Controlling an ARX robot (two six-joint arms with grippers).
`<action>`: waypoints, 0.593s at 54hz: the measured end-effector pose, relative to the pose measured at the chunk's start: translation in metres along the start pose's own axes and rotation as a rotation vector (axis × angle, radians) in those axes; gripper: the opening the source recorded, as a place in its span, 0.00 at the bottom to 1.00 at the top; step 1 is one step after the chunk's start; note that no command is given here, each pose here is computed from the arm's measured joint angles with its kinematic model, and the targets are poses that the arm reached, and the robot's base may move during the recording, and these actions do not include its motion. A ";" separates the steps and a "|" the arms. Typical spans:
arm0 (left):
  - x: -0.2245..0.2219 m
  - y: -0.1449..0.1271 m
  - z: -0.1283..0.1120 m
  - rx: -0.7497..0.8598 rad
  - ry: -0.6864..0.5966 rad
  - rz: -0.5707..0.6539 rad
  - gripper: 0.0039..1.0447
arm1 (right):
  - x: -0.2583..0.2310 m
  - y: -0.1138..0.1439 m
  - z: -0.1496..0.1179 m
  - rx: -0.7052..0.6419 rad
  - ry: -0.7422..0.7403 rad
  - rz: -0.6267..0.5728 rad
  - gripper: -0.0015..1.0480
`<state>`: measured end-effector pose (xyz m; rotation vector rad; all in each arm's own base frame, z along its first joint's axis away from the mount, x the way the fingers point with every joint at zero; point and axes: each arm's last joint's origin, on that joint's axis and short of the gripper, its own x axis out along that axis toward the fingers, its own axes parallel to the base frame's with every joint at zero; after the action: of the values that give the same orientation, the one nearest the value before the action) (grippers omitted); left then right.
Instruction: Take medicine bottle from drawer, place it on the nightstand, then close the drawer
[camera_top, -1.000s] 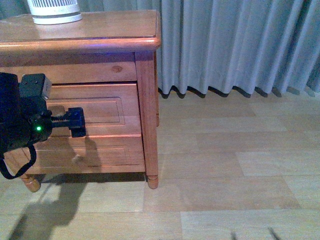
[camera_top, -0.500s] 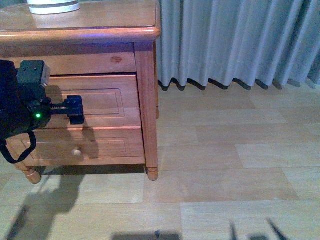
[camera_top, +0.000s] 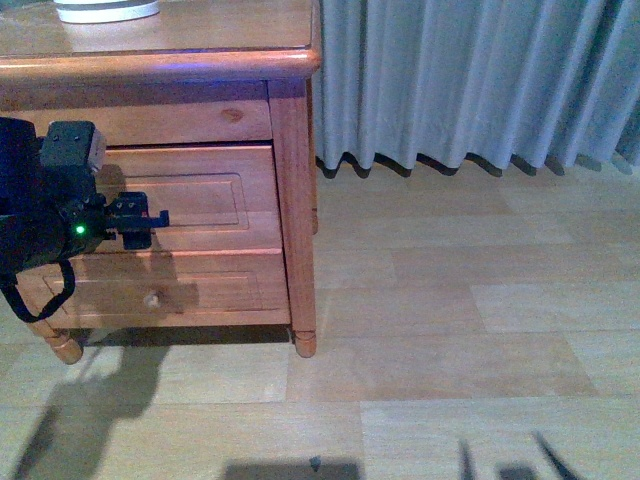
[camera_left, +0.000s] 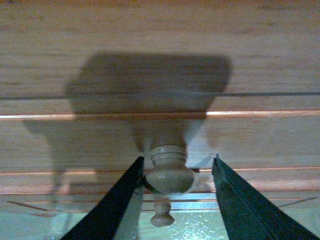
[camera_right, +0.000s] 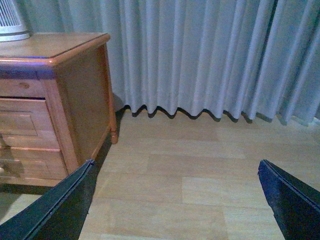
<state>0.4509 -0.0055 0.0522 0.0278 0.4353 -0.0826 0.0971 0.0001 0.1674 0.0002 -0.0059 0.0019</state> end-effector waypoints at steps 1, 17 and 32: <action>0.001 0.001 -0.001 0.000 0.002 0.007 0.37 | 0.000 0.000 0.000 0.000 0.000 0.000 0.93; -0.001 0.003 -0.003 0.013 -0.007 0.021 0.25 | 0.000 0.000 0.000 0.000 0.000 0.000 0.93; -0.050 -0.013 -0.027 0.076 0.032 0.016 0.24 | 0.000 0.000 0.000 0.000 0.000 0.000 0.93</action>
<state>0.3929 -0.0137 0.0487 0.1078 0.4640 -0.0829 0.0971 0.0001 0.1674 0.0002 -0.0059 0.0019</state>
